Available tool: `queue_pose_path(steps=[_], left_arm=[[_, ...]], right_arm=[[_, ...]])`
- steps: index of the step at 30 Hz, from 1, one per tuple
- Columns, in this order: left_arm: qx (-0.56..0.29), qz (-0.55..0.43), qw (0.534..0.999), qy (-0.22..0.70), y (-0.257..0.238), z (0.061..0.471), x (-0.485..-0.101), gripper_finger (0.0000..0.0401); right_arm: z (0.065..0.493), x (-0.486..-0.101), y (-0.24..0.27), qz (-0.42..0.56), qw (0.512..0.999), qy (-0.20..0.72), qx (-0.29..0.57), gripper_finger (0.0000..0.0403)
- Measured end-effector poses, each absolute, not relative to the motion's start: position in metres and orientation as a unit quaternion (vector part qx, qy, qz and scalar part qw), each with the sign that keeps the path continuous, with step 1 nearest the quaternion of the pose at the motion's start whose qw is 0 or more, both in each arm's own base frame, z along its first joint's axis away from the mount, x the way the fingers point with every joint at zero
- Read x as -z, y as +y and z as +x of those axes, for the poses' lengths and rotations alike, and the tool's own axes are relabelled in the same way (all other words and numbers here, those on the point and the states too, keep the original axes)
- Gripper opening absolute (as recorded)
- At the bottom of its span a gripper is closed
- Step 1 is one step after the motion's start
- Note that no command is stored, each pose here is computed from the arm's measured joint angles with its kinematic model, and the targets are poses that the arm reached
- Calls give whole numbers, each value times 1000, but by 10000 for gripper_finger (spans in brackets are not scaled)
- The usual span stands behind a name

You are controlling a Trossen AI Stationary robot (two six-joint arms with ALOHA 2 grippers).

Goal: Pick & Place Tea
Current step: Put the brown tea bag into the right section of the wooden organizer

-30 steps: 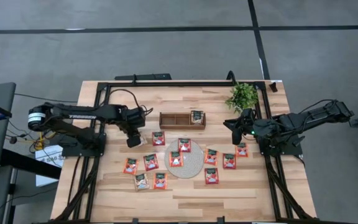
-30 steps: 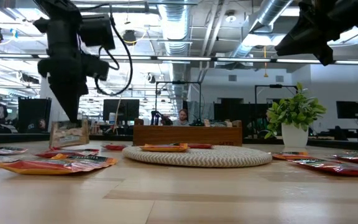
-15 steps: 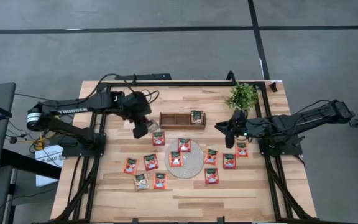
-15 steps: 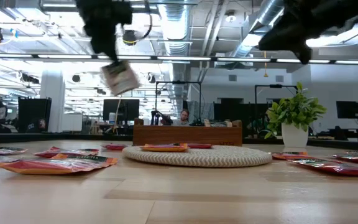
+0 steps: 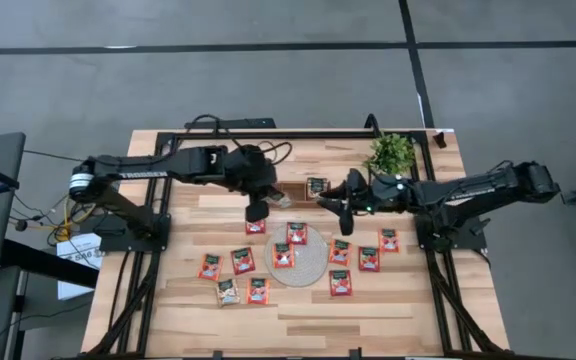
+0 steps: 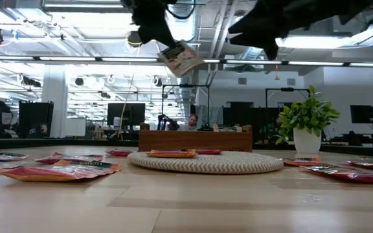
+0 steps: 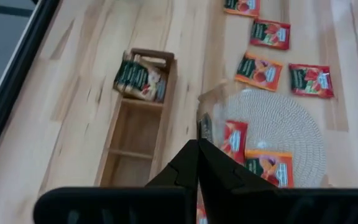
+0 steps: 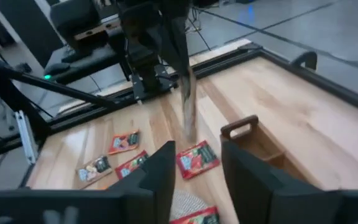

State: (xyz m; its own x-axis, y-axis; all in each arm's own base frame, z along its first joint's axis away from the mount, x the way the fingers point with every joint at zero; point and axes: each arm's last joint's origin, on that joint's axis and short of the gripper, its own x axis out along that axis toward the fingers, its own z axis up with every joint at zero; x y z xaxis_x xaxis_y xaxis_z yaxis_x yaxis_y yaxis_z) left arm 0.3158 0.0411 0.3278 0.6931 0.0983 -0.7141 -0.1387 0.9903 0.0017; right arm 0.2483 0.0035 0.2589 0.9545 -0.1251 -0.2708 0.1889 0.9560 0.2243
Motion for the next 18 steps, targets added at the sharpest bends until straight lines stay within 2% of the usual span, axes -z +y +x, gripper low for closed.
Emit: queue_pose_path(steps=[8, 18], left_arm=[[-49, -10, 931, 360, 34, 336, -323, 0], [-60, 7, 929, 365, 34, 337, -320, 0]], right_arm=[[275, -264, -14, 93, 980, 167, 63, 189], [294, -271, -23, 108, 978, 177, 6, 193]])
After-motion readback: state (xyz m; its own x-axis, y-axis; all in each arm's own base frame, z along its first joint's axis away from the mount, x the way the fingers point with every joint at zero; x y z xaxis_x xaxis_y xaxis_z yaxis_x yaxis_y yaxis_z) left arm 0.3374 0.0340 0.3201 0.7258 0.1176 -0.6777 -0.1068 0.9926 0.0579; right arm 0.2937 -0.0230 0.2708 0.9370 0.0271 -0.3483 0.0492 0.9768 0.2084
